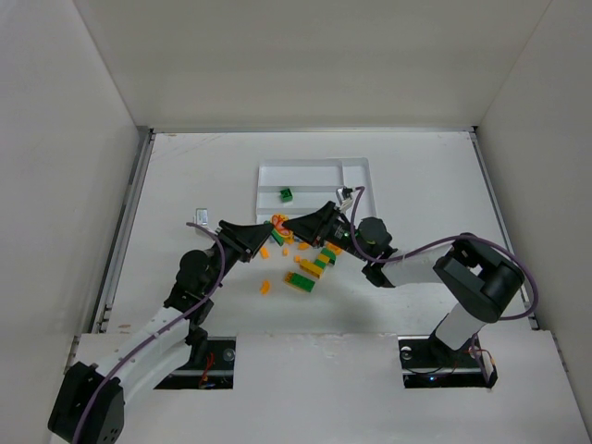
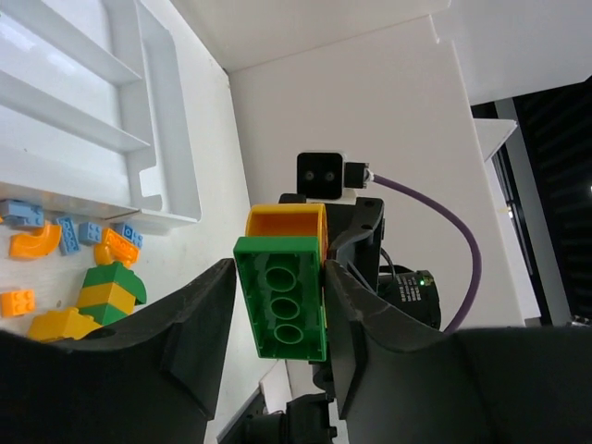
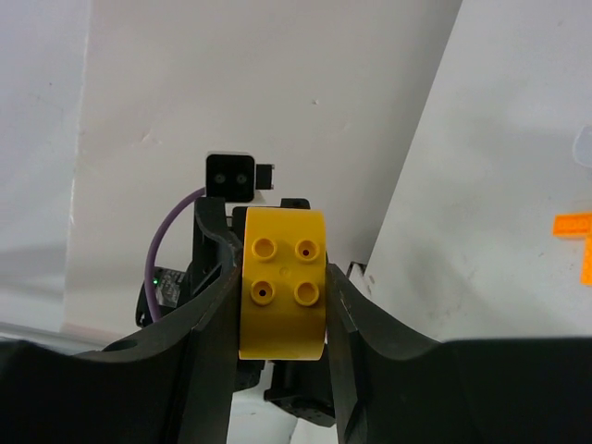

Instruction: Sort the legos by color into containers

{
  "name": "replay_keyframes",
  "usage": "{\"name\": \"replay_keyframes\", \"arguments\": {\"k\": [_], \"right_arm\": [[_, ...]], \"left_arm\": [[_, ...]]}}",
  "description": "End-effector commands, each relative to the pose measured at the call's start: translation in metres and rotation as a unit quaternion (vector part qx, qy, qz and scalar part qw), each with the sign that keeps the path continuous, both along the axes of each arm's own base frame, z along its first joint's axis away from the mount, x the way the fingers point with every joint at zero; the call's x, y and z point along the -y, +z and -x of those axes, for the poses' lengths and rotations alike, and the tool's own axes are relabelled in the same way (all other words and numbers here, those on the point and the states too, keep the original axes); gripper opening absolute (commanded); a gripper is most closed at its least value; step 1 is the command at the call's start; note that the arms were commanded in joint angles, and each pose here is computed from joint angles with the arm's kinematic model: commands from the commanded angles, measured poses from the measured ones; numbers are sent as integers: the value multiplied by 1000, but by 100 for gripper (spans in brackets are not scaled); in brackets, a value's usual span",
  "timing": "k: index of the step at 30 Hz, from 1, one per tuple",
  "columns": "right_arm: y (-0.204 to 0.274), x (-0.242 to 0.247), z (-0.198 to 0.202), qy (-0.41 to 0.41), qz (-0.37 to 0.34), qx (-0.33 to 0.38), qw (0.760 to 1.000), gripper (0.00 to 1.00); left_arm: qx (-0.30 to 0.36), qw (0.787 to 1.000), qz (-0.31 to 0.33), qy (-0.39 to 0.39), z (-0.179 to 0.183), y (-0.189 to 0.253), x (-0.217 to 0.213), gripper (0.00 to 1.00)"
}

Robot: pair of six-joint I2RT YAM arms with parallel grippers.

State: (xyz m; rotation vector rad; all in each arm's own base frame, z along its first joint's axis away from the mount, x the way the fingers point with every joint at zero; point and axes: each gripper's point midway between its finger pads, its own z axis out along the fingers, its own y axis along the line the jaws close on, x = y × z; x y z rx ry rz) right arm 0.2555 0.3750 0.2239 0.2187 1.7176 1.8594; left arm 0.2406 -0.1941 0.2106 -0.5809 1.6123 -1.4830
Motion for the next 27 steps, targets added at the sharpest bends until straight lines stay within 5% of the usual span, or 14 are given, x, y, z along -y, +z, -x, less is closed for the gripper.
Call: {"name": "replay_keyframes", "arguments": {"k": [1, 11, 27], "right_arm": [[46, 2, 4, 11, -65, 41, 997, 36], [54, 6, 3, 9, -99, 21, 995, 36], [59, 69, -26, -71, -68, 52, 994, 35]], "left_arm": [[58, 998, 25, 10, -2, 40, -1, 36], [95, 994, 48, 8, 8, 67, -5, 17], [87, 996, 30, -12, 13, 52, -2, 15]]}}
